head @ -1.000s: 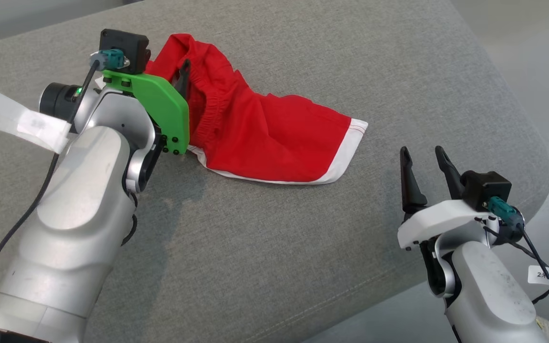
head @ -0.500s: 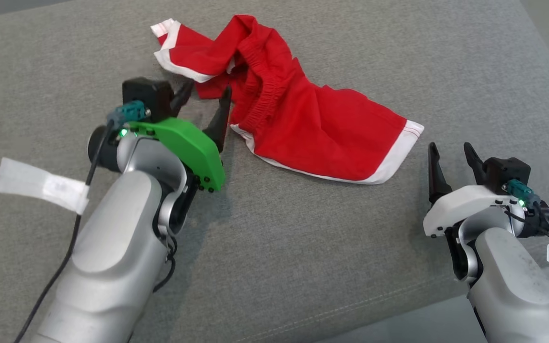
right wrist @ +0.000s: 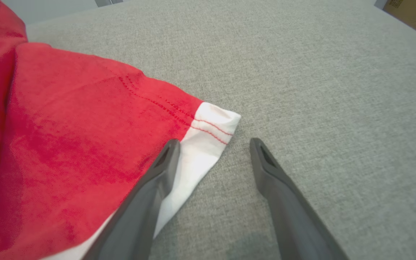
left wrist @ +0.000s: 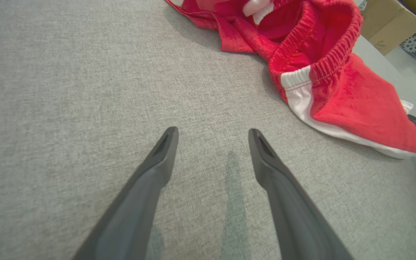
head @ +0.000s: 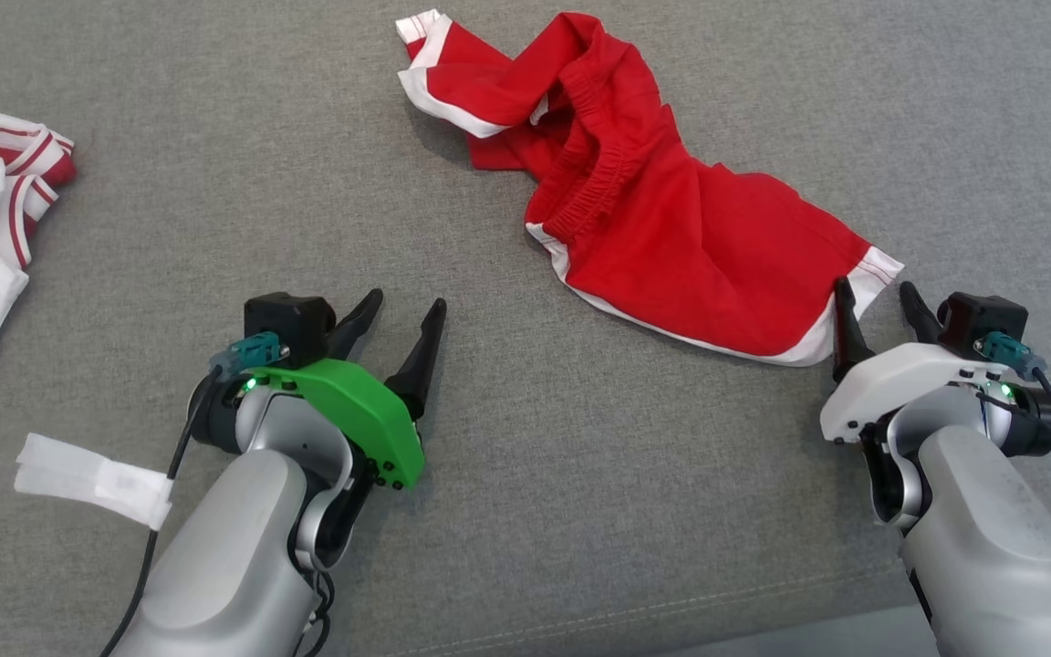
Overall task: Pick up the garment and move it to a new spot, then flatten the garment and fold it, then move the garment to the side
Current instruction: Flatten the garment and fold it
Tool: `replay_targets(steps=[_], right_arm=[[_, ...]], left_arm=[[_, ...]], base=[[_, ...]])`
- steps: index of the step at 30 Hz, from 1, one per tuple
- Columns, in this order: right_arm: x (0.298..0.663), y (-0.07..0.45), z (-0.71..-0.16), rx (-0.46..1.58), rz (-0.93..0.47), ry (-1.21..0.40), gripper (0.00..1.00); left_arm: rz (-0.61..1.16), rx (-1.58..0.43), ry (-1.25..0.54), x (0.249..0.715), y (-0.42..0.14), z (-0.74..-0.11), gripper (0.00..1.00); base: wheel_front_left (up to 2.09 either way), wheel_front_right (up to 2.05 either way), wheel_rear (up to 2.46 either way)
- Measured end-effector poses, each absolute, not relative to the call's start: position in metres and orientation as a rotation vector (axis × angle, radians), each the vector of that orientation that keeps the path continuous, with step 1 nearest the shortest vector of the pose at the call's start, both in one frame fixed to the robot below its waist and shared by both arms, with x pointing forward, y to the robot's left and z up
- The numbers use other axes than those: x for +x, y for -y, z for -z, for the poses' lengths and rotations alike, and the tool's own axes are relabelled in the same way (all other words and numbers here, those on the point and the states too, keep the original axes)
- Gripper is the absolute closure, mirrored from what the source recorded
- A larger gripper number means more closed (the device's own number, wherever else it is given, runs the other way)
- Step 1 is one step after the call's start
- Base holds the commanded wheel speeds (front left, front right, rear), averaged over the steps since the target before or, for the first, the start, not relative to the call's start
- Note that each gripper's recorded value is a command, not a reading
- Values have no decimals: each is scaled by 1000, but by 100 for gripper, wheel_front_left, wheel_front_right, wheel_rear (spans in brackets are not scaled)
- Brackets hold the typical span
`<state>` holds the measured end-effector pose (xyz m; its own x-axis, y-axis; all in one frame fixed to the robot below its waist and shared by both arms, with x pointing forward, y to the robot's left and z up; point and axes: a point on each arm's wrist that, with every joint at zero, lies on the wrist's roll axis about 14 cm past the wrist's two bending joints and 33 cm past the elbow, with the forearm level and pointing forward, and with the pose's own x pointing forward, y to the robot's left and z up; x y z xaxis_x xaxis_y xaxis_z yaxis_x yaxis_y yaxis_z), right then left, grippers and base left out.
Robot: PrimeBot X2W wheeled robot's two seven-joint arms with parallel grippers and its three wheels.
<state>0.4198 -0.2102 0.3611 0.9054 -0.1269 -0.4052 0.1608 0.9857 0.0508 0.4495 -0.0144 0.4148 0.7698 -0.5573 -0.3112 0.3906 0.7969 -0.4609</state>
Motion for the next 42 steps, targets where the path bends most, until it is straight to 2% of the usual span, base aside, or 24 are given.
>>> replay_targets(steps=[3,4,5,6,7,13,14,15,26,36,42], right_arm=[[427,205,-364,90,128,-405,0],[428,205,-363,92,125,-406,3],[427,204,-363,93,122,-409,13],[427,204,-363,95,122,-410,46],[428,205,-363,99,125,-410,55],[429,210,-366,95,126,-406,82],[429,212,-367,93,124,-404,95],[430,216,-368,86,128,-401,100],[437,261,-381,60,215,-395,100],[437,248,-372,105,197,-423,100],[438,241,-371,120,183,-425,100]], left_arm=[[516,-389,-461,443,5,-410,0],[523,-396,-462,441,6,-410,0],[528,-400,-463,440,7,-410,0],[532,-401,-464,439,8,-410,0],[534,-402,-464,438,9,-410,0],[536,-405,-453,435,9,-411,0],[543,-408,-450,435,10,-412,0],[556,-413,-446,434,13,-414,0],[758,-447,-437,407,66,-431,0],[936,-300,-187,436,104,-488,0],[1013,-189,-180,434,115,-480,0]], base=[[0,0,0],[0,0,0],[0,0,0],[0,0,0],[0,0,0],[0,0,0],[0,0,0],[0,0,0],[0,0,0],[0,0,0],[0,0,0]])
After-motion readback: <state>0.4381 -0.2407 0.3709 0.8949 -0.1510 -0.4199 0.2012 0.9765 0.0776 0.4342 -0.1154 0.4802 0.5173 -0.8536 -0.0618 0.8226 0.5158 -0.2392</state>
